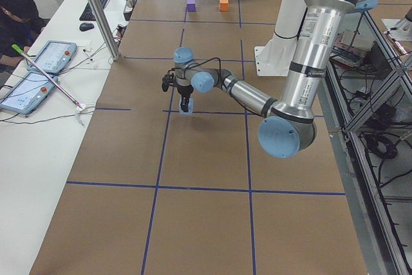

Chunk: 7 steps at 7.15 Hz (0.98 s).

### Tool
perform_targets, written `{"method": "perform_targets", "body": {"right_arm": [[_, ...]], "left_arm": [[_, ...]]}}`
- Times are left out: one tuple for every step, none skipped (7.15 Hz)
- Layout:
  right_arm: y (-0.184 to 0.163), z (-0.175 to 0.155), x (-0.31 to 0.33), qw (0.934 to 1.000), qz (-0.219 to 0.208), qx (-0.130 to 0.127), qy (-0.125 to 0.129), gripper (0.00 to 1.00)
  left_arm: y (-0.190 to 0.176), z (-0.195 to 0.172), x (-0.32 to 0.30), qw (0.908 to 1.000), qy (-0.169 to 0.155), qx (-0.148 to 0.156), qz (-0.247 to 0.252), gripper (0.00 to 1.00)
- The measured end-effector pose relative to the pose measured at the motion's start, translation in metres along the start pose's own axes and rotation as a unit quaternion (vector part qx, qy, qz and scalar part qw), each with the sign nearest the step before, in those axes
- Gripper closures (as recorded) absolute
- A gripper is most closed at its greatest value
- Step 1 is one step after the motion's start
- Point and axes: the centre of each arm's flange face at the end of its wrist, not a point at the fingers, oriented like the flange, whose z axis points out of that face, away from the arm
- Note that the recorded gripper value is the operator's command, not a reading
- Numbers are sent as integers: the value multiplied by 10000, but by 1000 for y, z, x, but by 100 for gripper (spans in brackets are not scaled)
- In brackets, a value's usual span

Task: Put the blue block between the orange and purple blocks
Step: 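Carry the light blue cube with the left gripper to the table center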

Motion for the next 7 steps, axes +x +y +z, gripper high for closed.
{"method": "perform_targets", "body": {"right_arm": [[0,0,0,10000,4,2,-2,0],[0,0,0,10000,5,3,-2,0],[-1,-1,-1,10000,10,8,-2,0],[-1,-1,-1,10000,21,14,-1,0],[-1,-2,-1,10000,26,17,0,0],[-1,-2,-1,10000,29,17,0,0],[-1,-2,-1,10000,31,17,0,0]], "left_arm": [[-1,-14,64,9999,31,-76,-116,78],[8,-15,130,9996,70,-101,-240,78],[15,-11,193,9993,90,-72,-364,78],[23,-2,258,9988,93,-49,-484,77],[31,8,313,9983,64,-34,-581,69],[42,21,349,9982,43,-85,-592,46],[53,36,368,9984,55,-134,-542,4]]}}
